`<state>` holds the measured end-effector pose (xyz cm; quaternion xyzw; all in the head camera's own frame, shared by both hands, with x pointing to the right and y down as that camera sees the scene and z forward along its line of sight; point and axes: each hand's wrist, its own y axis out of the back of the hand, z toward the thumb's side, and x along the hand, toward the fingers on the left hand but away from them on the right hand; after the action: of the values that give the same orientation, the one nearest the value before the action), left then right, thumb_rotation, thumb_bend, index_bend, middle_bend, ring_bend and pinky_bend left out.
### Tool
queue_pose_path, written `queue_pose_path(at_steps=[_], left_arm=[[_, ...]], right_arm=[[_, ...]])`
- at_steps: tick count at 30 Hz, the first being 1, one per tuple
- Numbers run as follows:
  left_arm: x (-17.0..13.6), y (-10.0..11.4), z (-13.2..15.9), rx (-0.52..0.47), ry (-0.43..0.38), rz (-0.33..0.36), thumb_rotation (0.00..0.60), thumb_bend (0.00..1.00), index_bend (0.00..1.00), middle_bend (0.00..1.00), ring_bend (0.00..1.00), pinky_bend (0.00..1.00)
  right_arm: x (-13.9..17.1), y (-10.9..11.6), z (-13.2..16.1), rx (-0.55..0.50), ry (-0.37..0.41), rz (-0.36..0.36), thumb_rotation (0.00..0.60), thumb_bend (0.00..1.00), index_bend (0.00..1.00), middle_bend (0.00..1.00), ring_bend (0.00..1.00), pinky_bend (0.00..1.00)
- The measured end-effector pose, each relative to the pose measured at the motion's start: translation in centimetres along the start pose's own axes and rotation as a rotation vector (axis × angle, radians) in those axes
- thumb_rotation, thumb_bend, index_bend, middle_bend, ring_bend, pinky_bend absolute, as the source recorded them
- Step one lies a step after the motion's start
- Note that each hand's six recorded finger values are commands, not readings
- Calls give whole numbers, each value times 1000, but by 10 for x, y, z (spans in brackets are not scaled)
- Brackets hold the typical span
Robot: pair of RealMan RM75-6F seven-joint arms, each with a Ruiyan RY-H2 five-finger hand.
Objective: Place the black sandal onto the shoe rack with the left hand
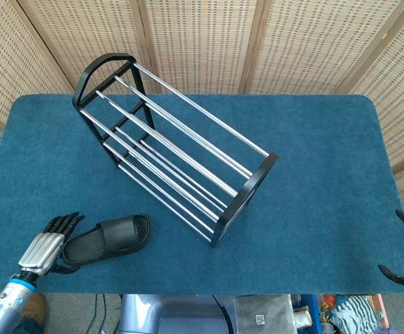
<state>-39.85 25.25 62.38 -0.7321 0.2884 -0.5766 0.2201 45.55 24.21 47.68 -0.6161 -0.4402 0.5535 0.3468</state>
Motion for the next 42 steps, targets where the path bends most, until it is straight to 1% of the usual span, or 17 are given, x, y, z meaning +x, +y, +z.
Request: queue_pose_path(at_steps=[2, 6, 11, 19, 22, 25, 26, 28, 29, 31, 33, 35, 36, 38, 42], left_arm=[[-3, -3, -5, -15, 24, 25, 600, 119, 0, 0, 0, 0], [1, -15, -13, -38, 55, 33, 600, 120, 0, 0, 0, 0], [14, -33, -11, -72, 67, -1, 600, 119, 0, 0, 0, 0], [29, -50, -8, -75, 82, -40, 600, 122, 0, 0, 0, 0], [34, -53, -7, -85, 88, -31, 600, 122, 0, 9, 0, 50], [40, -55, -7, -96, 101, -13, 600, 122, 0, 63, 23, 152], [41, -55, -7, -97, 105, -10, 600, 122, 9, 87, 47, 189], [43, -57, -6, -96, 116, -8, 600, 122, 53, 137, 99, 252], [44, -58, -6, -96, 118, -9, 600, 122, 93, 172, 133, 293], [46, -59, -5, -99, 118, -17, 600, 163, 174, 246, 199, 365], [48, -59, -2, -99, 110, -21, 600, 283, 287, 346, 286, 428], [49, -58, 0, -101, 101, -11, 600, 368, 347, 395, 328, 445], [49, -57, 2, -102, 97, -5, 600, 406, 365, 409, 340, 446], [49, -55, 3, -110, 91, 10, 600, 441, 377, 419, 348, 446], [47, -50, 2, -129, 81, 39, 600, 448, 380, 421, 349, 446]], right_arm=[[1, 1, 0, -3, 3, -1, 600, 0, 0, 0, 0, 0], [2, 2, 0, -6, 7, -3, 600, 0, 0, 0, 0, 0], [2, 2, 0, -5, 5, -3, 600, 0, 0, 0, 0, 0], [0, 1, -2, -7, -1, 0, 600, 0, 0, 0, 0, 0], [0, 1, -2, -8, -3, 4, 600, 0, 0, 0, 0, 0], [-1, 1, -3, -8, -4, 5, 600, 0, 0, 0, 0, 0], [-1, 1, -3, -8, -5, 6, 600, 0, 0, 0, 0, 0], [-1, 0, -3, -8, -4, 9, 600, 0, 0, 0, 0, 0], [-1, -1, -2, -8, -4, 12, 600, 0, 0, 0, 0, 0], [-1, -1, -2, -7, -2, 16, 600, 0, 0, 0, 0, 0], [-1, -2, -1, -6, -1, 18, 600, 0, 0, 0, 0, 0], [-1, -2, -1, -5, 0, 20, 600, 0, 0, 0, 0, 0], [-1, -3, -1, -5, 0, 21, 600, 0, 0, 0, 0, 0], [-1, -3, -1, -6, 0, 23, 600, 0, 0, 0, 0, 0], [-1, -4, 0, -4, 1, 26, 600, 0, 0, 0, 0, 0]])
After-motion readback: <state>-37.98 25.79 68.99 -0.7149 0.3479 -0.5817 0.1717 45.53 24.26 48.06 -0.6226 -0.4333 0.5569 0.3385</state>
